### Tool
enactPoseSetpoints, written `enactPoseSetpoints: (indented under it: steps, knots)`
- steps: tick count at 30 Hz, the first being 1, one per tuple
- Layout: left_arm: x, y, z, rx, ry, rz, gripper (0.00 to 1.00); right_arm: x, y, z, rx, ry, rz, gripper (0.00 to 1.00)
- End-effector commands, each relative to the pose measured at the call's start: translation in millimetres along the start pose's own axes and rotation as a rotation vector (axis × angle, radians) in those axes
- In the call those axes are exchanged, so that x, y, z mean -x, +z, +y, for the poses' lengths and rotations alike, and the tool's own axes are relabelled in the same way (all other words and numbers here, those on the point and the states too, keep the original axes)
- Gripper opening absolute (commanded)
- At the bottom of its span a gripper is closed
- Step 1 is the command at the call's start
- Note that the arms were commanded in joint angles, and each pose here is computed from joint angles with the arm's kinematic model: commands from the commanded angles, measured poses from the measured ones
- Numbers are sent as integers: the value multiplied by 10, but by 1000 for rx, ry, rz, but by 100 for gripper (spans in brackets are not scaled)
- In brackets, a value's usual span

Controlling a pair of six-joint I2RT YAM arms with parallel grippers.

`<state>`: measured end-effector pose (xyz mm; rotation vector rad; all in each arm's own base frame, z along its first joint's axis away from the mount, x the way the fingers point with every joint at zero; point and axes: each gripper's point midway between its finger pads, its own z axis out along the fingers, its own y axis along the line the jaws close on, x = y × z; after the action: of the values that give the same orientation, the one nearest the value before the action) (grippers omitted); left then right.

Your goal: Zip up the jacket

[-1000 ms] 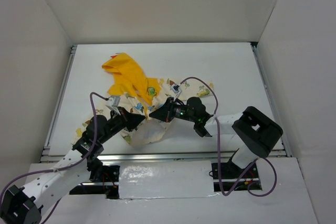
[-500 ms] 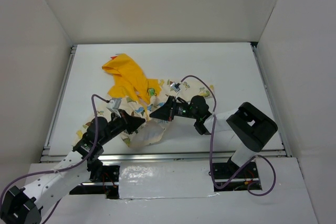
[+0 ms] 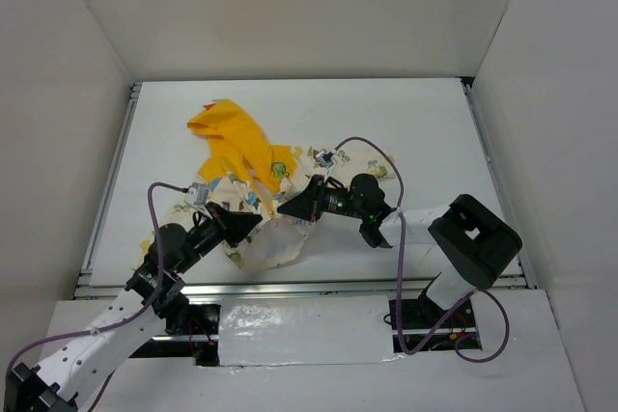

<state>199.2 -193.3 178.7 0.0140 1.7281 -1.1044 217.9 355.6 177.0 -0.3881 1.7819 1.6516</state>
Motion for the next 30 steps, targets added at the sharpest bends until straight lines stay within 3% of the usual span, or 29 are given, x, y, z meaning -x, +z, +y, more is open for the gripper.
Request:
enactPoseSetpoints:
  steps: [1,10,19,26,30]
  knots:
    - [75,-9,-203,-107,6,-38,0,87,17,64,29,-36,-28,0]
    - [17,-14,-281,-172,43,-19,0,141,110,301,173,-3,-2,0]
    - [-30,-110,-591,-358,124,11,0,297,234,71,7,113,-54,0]
    - [-64,-60,-440,-286,124,18,0,263,197,428,177,70,13,0]
    - [-30,-53,-319,-219,112,-14,0,185,145,412,176,52,41,0]
